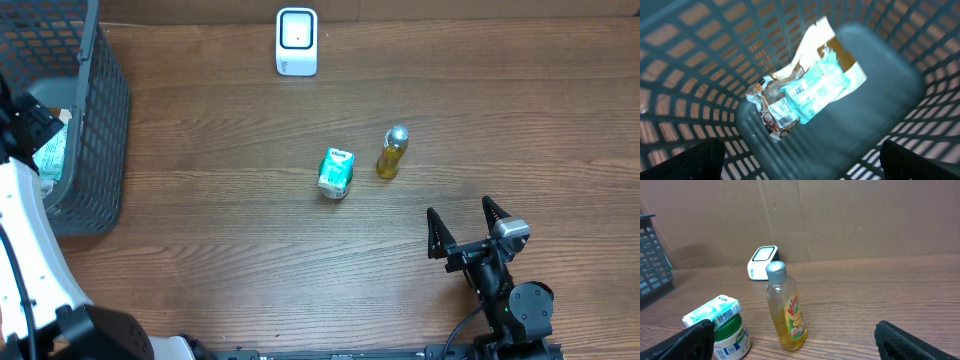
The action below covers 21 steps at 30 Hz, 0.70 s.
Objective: Scan the item barcode
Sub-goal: 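Reach the left gripper into the basket and grasp the brown snack bag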
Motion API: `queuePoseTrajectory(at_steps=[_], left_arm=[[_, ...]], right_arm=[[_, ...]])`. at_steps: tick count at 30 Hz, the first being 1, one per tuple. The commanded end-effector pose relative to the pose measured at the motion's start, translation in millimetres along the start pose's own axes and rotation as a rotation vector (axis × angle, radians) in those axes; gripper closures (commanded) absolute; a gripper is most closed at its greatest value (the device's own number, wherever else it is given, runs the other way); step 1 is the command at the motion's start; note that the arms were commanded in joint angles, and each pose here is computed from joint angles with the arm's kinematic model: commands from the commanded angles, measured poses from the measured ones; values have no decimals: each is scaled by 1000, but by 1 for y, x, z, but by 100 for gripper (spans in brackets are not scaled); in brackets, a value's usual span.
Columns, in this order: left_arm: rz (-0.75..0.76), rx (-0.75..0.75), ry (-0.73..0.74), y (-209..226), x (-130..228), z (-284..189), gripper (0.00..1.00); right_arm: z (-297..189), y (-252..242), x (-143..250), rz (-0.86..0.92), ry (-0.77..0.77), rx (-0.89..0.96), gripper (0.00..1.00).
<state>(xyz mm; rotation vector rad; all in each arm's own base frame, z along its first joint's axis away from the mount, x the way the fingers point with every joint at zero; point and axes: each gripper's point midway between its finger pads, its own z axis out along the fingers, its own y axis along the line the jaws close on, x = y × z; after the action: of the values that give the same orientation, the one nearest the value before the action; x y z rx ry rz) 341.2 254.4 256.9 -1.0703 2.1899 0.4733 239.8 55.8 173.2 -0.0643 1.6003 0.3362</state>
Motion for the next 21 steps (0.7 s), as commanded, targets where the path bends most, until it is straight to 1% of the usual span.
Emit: queuePoseTrajectory(at_steps=[1, 5, 11, 13, 21], left_arm=[[199, 1, 46, -6, 8, 22, 0], [297, -4, 93, -10, 18, 45, 0], [382, 2, 74, -15, 13, 65, 1], [409, 35, 74, -18, 13, 73, 0], [393, 178, 86, -18, 15, 112, 1]], right_arm=[[0, -1, 2, -3, -2, 5, 0], [0, -1, 3, -3, -1, 5, 0], [0, -1, 2, -3, -2, 5, 0], [0, -1, 3, -3, -1, 5, 0], [0, -1, 2, -3, -2, 5, 0]])
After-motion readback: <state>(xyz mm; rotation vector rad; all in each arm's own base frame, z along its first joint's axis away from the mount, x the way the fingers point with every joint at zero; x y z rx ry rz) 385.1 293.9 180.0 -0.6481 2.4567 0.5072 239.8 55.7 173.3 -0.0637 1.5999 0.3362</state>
